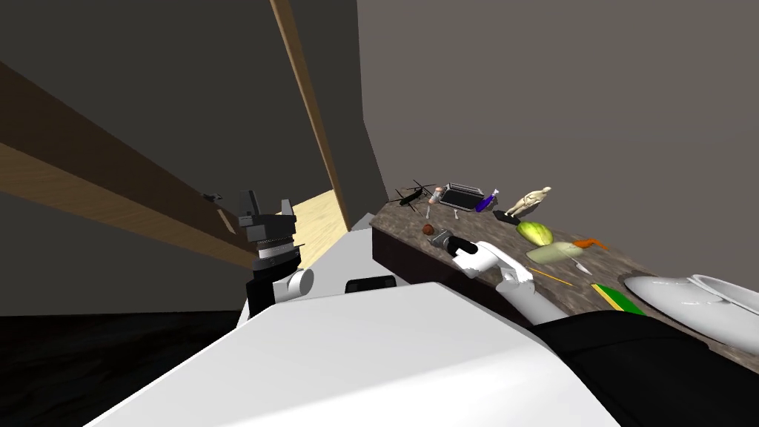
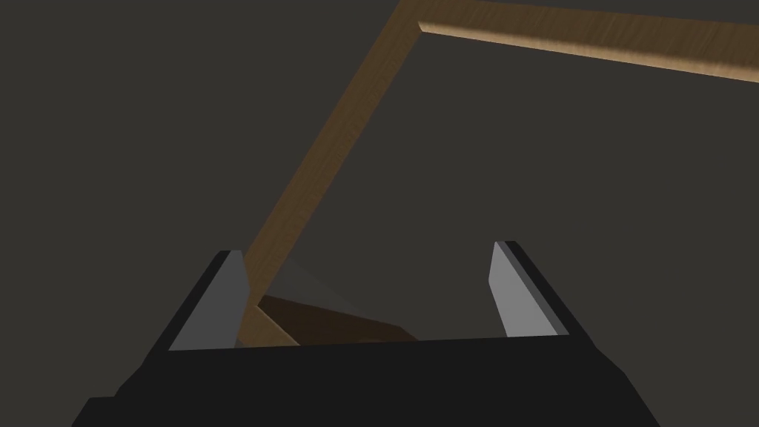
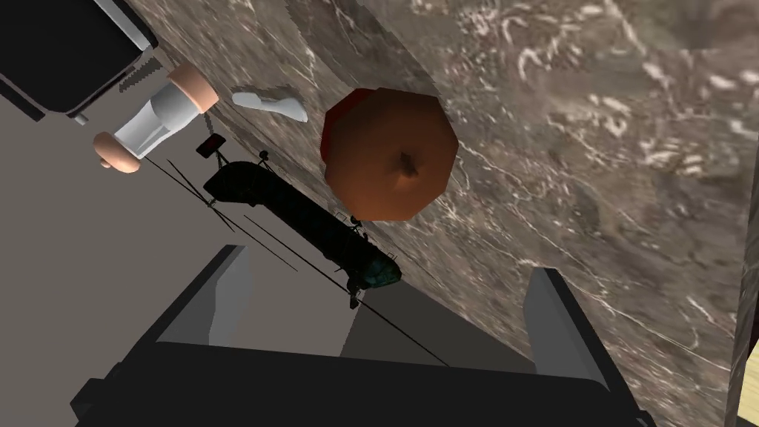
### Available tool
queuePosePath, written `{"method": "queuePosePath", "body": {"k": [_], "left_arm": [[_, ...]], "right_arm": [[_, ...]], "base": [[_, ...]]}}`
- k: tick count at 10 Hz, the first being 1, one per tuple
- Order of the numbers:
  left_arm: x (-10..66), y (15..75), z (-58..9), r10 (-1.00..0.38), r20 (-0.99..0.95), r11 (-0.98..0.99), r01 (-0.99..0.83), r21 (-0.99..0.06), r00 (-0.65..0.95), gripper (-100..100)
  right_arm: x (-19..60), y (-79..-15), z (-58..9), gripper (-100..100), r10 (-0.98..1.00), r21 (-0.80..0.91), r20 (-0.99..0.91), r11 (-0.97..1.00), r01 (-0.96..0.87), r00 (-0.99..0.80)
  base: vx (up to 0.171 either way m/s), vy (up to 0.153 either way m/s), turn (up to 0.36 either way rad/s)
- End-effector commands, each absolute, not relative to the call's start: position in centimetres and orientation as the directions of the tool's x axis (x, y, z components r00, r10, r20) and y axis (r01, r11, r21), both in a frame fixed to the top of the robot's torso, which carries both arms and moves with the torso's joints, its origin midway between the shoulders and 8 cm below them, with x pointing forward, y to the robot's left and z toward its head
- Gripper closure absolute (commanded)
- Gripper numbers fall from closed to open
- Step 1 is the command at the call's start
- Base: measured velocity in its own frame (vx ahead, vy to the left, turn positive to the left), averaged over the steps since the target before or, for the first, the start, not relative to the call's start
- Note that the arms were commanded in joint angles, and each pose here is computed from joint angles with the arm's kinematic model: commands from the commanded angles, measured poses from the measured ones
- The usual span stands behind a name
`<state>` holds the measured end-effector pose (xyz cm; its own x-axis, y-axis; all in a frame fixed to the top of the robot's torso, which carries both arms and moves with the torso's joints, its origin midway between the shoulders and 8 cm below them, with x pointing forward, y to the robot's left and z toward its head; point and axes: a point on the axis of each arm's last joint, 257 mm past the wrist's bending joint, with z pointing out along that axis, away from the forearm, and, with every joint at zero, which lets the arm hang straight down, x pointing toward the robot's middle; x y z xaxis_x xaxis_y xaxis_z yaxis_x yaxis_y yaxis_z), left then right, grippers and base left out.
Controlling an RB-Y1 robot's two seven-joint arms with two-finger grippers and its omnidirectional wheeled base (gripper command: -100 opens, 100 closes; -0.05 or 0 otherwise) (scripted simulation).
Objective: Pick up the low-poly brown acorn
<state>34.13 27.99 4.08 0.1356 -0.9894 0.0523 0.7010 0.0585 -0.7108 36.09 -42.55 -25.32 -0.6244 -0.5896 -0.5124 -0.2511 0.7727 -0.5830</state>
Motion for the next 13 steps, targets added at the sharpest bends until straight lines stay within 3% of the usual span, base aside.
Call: {"method": "queuePosePath", "body": {"k": [1,13], "left_arm": [[34.1,28.0,4.1,-0.989,0.052,0.059,0.701,-0.711,0.136,0],[34.1,28.0,4.1,-0.989,0.052,0.058,0.701,-0.711,0.136,0]], "right_arm": [[35.5,-43.4,-25.9,-100,-0.628,-0.614,-0.438,0.732,-0.297,-0.643],[31.6,-48.0,-28.2,-100,-0.771,-0.663,-0.011,0.482,-0.573,-0.636]], "base": [[0.041,0.009,0.098],[0.039,0.003,0.08]]}}
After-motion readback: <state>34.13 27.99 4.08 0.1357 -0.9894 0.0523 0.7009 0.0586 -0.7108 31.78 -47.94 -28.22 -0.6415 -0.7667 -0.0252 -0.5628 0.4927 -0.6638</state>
